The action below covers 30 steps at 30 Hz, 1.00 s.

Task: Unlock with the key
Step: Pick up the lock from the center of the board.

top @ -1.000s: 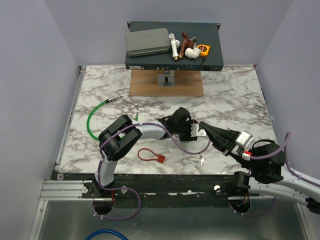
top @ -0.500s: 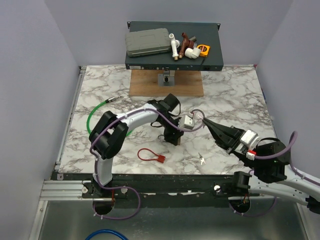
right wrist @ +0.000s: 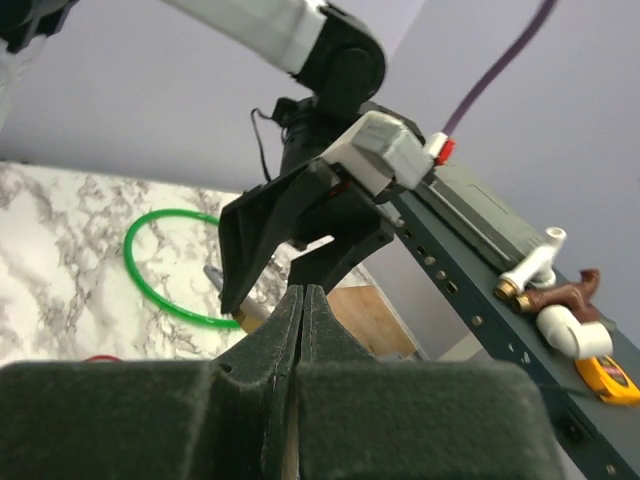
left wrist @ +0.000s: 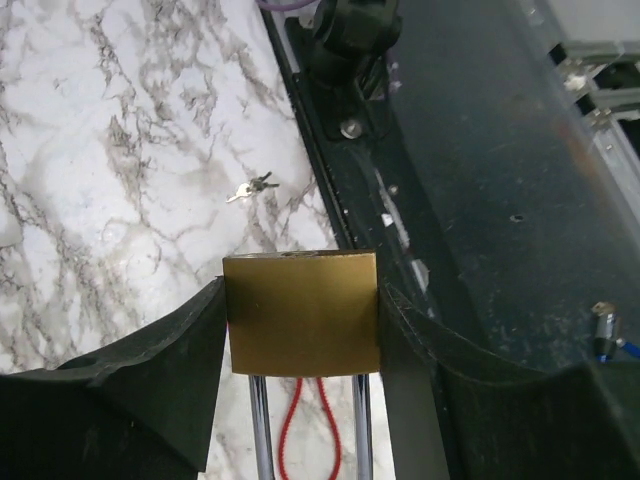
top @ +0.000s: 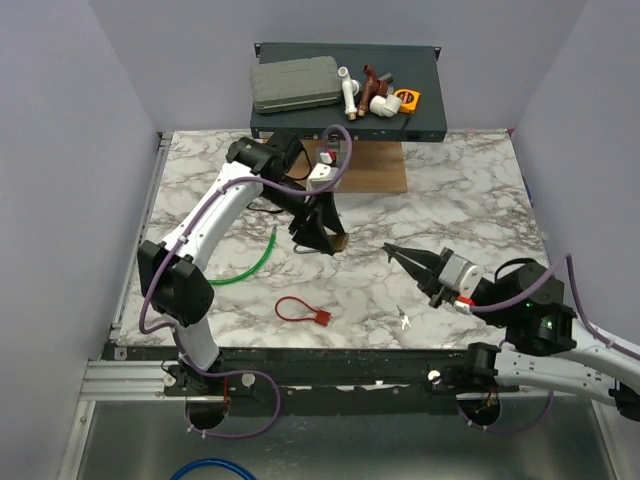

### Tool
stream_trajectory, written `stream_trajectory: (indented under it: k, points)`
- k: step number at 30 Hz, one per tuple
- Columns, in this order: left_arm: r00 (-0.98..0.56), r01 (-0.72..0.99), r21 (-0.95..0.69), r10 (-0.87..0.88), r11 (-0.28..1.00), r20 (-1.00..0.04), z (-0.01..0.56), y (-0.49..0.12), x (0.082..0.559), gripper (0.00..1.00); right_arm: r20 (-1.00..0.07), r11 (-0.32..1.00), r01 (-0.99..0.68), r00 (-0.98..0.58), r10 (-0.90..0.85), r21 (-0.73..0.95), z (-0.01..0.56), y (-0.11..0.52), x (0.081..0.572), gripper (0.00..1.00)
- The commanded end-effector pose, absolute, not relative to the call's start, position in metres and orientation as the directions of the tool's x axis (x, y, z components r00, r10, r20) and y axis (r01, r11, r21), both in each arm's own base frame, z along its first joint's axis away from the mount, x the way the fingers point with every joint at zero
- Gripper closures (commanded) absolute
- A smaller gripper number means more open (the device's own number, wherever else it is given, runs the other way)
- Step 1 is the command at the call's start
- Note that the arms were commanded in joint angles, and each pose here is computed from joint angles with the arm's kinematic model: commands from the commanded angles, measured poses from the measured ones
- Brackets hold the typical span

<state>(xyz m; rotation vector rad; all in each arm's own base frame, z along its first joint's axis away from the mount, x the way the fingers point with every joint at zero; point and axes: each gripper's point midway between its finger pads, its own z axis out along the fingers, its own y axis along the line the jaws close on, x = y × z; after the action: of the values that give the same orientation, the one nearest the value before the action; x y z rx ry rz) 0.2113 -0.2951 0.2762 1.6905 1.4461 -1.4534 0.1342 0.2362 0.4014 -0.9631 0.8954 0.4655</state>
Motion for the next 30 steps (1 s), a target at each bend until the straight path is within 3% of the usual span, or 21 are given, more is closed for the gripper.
stream_trajectory:
  k: [1, 6, 12, 30]
  points:
    - [-0.277, 0.849, -0.352, 0.236, -0.394, -0.932, 0.333, -0.281, 0.172, 1.0, -0.804, 0.29, -0.752, 0.578, -0.141, -0.592, 0.376, 0.266, 0.119, 0.99]
    - [-0.322, 0.83, -0.374, 0.193, -0.413, -0.927, 0.362, -0.274, 0.15, 1.0, -0.787, 0.128, -0.781, 0.582, -0.206, -0.611, 0.376, 0.278, 0.107, 0.99]
    - [-0.228, 0.863, -0.298, 0.211, -0.408, -0.95, 0.368, -0.257, 0.119, 1.0, -0.774, -0.009, -0.794, 0.594, -0.221, -0.607, 0.386, 0.282, 0.092, 0.99]
    - [-0.261, 0.795, -0.331, 0.206, -0.509, -0.943, 0.382, -0.265, 0.084, 1.0, -0.766, -0.13, -0.769, 0.638, -0.079, -0.626, 0.401, 0.283, 0.059, 0.99]
